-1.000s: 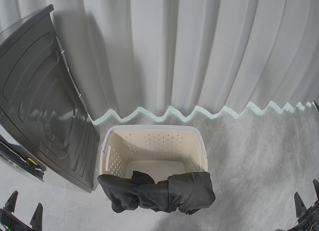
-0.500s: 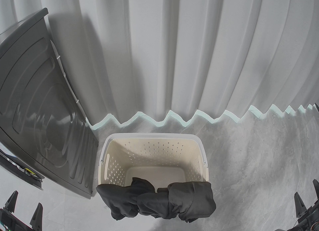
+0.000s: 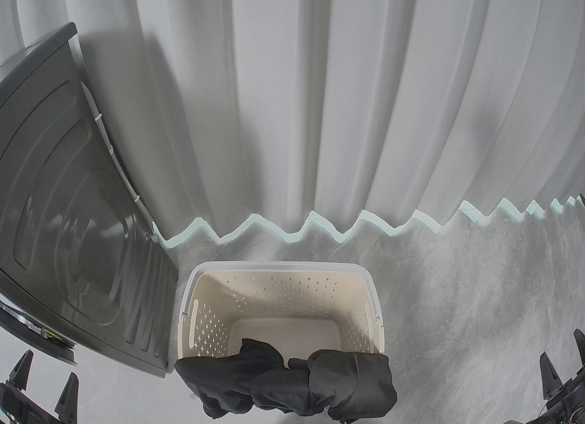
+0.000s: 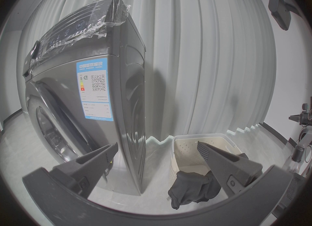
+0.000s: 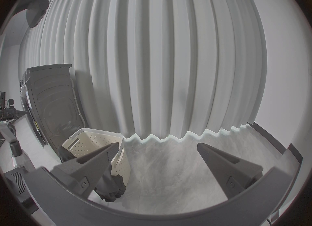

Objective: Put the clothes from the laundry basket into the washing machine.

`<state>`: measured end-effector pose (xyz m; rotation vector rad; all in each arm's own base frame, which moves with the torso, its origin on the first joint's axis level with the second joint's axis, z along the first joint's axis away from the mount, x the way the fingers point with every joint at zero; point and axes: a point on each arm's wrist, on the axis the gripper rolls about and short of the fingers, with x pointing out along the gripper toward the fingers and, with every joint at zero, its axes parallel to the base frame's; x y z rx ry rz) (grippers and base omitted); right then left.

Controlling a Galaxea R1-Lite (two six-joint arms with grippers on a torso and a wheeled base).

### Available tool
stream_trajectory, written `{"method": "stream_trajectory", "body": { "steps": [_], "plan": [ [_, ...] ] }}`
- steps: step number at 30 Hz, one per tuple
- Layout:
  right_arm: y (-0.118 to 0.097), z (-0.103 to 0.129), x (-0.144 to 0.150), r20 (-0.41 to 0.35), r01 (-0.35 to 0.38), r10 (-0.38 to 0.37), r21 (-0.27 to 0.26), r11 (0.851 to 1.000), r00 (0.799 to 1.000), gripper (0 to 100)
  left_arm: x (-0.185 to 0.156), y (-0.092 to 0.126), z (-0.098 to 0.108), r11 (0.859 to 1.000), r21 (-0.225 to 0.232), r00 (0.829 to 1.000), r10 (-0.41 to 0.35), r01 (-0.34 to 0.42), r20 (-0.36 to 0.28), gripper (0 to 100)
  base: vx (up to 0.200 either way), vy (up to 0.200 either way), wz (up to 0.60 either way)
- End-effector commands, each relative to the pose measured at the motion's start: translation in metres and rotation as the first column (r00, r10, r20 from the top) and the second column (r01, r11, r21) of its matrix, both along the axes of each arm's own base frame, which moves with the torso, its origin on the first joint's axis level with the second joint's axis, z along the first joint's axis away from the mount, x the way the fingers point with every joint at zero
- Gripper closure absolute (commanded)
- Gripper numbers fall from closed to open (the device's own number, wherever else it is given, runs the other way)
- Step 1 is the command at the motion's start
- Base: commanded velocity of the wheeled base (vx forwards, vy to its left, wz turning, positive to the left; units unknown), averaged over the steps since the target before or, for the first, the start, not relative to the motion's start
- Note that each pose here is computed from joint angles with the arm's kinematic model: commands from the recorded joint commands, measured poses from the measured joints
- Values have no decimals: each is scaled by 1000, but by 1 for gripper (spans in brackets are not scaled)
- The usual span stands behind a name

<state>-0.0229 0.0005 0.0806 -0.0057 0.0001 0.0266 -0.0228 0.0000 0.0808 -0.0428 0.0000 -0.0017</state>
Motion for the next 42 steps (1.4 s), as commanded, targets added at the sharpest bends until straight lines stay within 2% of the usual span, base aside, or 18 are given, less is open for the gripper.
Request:
{"method": "stream_trajectory", "body": {
  "steps": [1, 9, 15, 42],
  "plan": [
    [0, -5, 0, -1, -1, 1, 0, 1000, 1000, 0, 0, 0, -5, 1000, 0, 1000, 0, 0, 0, 0, 0, 0, 0],
    [0, -5, 0, -1, -1, 1, 0, 1000, 1000, 0, 0, 0, -5, 1000, 1, 1000, 0, 0, 0, 0, 0, 0, 0],
    [0, -5, 0, -1, -1, 1, 0, 1000, 1000, 0, 0, 0, -5, 1000, 0, 1000, -1, 1, 0, 0, 200, 0, 0],
    [0, -5, 0, -1, -1, 1, 0, 1000, 1000, 0, 0, 0, -5, 1000, 0, 1000, 0, 0, 0, 0, 22, 0, 0]
  ]
}}
